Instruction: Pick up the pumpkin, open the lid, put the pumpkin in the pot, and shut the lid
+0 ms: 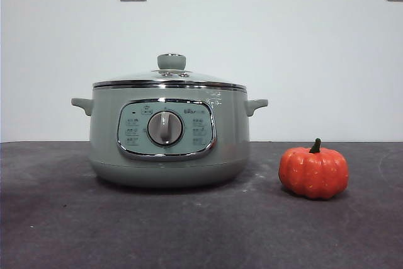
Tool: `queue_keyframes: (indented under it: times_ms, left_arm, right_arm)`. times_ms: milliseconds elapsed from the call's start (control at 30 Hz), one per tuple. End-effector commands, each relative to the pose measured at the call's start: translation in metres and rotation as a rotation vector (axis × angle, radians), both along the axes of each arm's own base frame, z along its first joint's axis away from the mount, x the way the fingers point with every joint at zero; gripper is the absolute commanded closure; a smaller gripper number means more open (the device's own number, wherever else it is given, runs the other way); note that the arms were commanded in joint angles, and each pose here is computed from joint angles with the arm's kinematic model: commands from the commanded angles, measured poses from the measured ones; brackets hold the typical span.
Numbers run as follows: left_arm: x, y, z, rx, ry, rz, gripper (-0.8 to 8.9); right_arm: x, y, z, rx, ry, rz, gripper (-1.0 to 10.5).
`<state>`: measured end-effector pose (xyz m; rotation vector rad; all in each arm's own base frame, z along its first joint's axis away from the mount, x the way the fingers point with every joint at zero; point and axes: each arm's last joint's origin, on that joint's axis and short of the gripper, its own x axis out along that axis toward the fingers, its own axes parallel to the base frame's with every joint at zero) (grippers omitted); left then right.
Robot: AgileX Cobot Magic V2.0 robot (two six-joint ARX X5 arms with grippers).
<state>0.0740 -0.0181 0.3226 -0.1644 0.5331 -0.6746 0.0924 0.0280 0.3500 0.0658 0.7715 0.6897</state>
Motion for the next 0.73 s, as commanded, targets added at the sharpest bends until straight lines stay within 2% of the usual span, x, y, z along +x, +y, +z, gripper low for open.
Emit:
queue_keyframes:
  times_ms: [33, 67, 133, 167, 200, 600, 733]
  left_arm:
    - [-0.001, 0.000, 0.001, 0.007, -0.014, -0.003, 3.90]
    - [-0.001, 0.000, 0.002, 0.007, -0.015, -0.002, 2.56]
    - [-0.001, 0.000, 0.002, 0.007, -0.015, -0.003, 0.90]
    - [-0.001, 0.000, 0.002, 0.007, -0.015, -0.002, 0.86]
    - [-0.001, 0.000, 0.002, 0.007, -0.015, -0.002, 0.87]
    - [-0.001, 0.000, 0.002, 0.007, -0.016, -0.002, 0.89]
    - [-0.001, 0.000, 0.002, 0.007, -0.018, -0.002, 0.89]
  right_arm:
    - [0.000, 0.000, 0.001, -0.007, -0.025, 0.013, 7.9]
    - [0.000, 0.000, 0.001, -0.006, -0.024, 0.012, 6.6]
    - [0.000, 0.000, 0.001, 0.000, -0.018, 0.007, 3.4]
    - [0.000, 0.000, 0.001, 0.003, -0.014, 0.003, 2.5]
    - [0.000, 0.001, 0.001, 0.007, -0.010, 0.002, 2.2]
    - [0.018, 0.010, -0.003, -0.010, 0.029, 0.054, 2.3]
    - [0.041, 0.016, -0.008, -0.082, 0.027, 0.017, 2.3]
